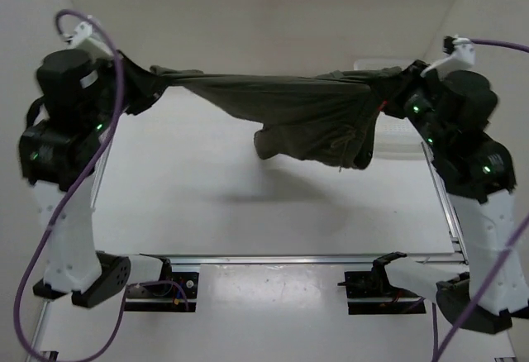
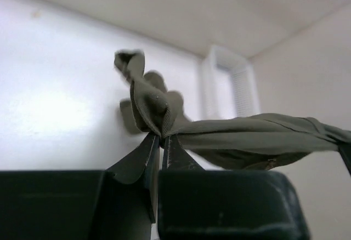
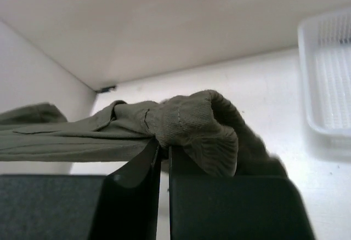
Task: Fold and stack the shorts
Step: Fold the shorts
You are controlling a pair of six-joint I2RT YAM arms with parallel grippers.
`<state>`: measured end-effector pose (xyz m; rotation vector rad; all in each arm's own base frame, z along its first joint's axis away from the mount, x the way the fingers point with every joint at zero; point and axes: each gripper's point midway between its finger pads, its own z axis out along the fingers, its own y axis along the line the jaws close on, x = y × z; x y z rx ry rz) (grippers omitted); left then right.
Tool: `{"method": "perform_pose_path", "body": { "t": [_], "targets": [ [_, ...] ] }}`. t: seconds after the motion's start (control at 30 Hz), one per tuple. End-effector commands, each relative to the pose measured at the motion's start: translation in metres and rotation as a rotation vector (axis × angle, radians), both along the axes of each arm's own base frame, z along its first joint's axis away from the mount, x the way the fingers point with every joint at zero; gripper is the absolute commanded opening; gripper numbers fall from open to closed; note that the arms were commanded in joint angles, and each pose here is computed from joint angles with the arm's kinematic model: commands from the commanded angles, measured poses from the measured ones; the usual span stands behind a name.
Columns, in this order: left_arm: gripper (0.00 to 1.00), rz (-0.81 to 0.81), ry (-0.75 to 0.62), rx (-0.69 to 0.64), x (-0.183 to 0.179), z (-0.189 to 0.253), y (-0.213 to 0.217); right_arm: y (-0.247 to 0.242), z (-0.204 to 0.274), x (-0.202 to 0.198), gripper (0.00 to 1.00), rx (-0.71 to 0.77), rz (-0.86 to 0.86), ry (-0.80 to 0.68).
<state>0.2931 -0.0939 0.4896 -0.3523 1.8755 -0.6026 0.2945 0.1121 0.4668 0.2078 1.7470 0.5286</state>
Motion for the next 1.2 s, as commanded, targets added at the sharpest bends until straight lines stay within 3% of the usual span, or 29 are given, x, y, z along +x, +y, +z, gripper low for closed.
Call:
{"method": "perform_pose_path", "body": {
  "t": [0.0,0.27,0.43,0.53,0.67,0.83,0.93,1.0,1.03,1.17],
  "targets": [
    [0.10,0.040,-0.077,0.028,-0.050,0.027,0.022,-0.037,0.032,-0.044,0.00,-0.065,-0.066,-0.093],
    [0.10,-0.010,-0.281,-0.024,-0.141,0.079,0.030,-0.051,0.084,-0.132,0.00,-0.029,0.035,-0.248],
    [0.10,-0.009,-0.305,-0.037,-0.149,0.086,0.031,-0.049,0.085,-0.147,0.00,-0.011,0.070,-0.230],
    [0.10,0.031,-0.214,-0.013,-0.120,0.065,0.033,-0.049,0.065,-0.127,0.00,-0.038,0.032,-0.161],
    [0.10,0.059,-0.083,0.033,-0.064,0.023,0.029,-0.034,-0.007,-0.068,0.00,-0.117,0.003,0.034],
    [0.10,0.032,0.215,0.130,0.034,-0.101,0.012,-0.003,-0.097,0.006,0.00,-0.181,0.024,0.211],
    [0.10,0.039,0.373,0.178,0.086,-0.174,0.019,0.023,-0.175,0.069,0.00,-0.253,0.054,0.363],
    [0.10,0.061,0.494,0.197,0.120,-0.222,0.030,0.031,-0.199,0.101,0.00,-0.283,0.043,0.394],
    [0.10,0.052,0.526,0.197,0.130,-0.236,0.031,0.036,-0.239,0.123,0.00,-0.325,0.030,0.482],
    [0.10,0.056,0.612,0.183,0.170,-0.277,0.043,0.046,-0.280,0.175,0.00,-0.352,-0.002,0.555]
  ]
}}
